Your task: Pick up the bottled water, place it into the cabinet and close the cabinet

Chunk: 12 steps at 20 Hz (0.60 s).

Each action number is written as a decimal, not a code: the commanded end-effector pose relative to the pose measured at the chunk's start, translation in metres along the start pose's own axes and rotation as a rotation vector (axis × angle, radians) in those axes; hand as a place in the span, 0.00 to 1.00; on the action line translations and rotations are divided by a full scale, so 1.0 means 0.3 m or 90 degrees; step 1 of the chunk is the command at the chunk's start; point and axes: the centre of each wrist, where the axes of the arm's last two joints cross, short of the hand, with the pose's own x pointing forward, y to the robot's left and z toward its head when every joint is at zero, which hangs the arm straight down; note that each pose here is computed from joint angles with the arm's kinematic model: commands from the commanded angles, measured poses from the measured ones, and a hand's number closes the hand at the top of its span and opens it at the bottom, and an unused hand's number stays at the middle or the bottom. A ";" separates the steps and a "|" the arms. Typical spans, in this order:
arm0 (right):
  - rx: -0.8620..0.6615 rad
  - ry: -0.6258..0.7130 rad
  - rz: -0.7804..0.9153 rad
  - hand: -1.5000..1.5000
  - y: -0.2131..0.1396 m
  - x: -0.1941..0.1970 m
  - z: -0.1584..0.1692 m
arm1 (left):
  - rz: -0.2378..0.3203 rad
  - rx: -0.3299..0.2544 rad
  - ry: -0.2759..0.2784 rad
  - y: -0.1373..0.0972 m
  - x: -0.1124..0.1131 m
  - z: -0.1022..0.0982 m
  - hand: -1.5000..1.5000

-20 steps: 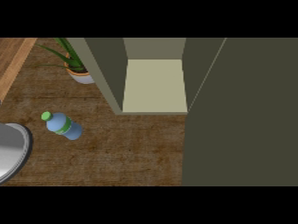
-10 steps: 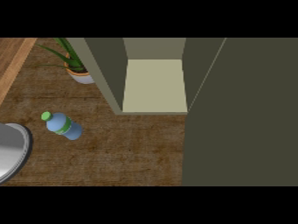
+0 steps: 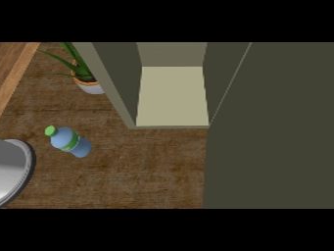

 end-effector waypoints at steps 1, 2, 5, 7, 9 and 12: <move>0.001 -0.032 0.001 0.00 0.020 0.123 0.044 | -0.009 0.008 0.009 0.026 0.001 0.002 0.00; 0.018 -0.043 0.000 0.00 0.007 0.128 0.038 | -0.003 0.008 0.016 0.009 -0.053 0.008 0.00; 0.021 -0.033 0.002 0.00 -0.006 0.153 0.077 | -0.009 0.010 0.030 0.037 -0.072 -0.011 0.00; 0.019 -0.043 0.000 0.00 0.024 0.110 0.075 | -0.020 0.036 0.043 0.061 -0.098 -0.045 0.00; 0.026 -0.044 -0.002 0.00 0.012 0.158 0.081 | -0.008 0.037 0.051 0.041 -0.142 -0.016 0.00; 0.005 -0.041 -0.005 0.00 0.033 0.130 0.085 | 0.001 0.044 0.069 0.047 -0.230 -0.040 0.00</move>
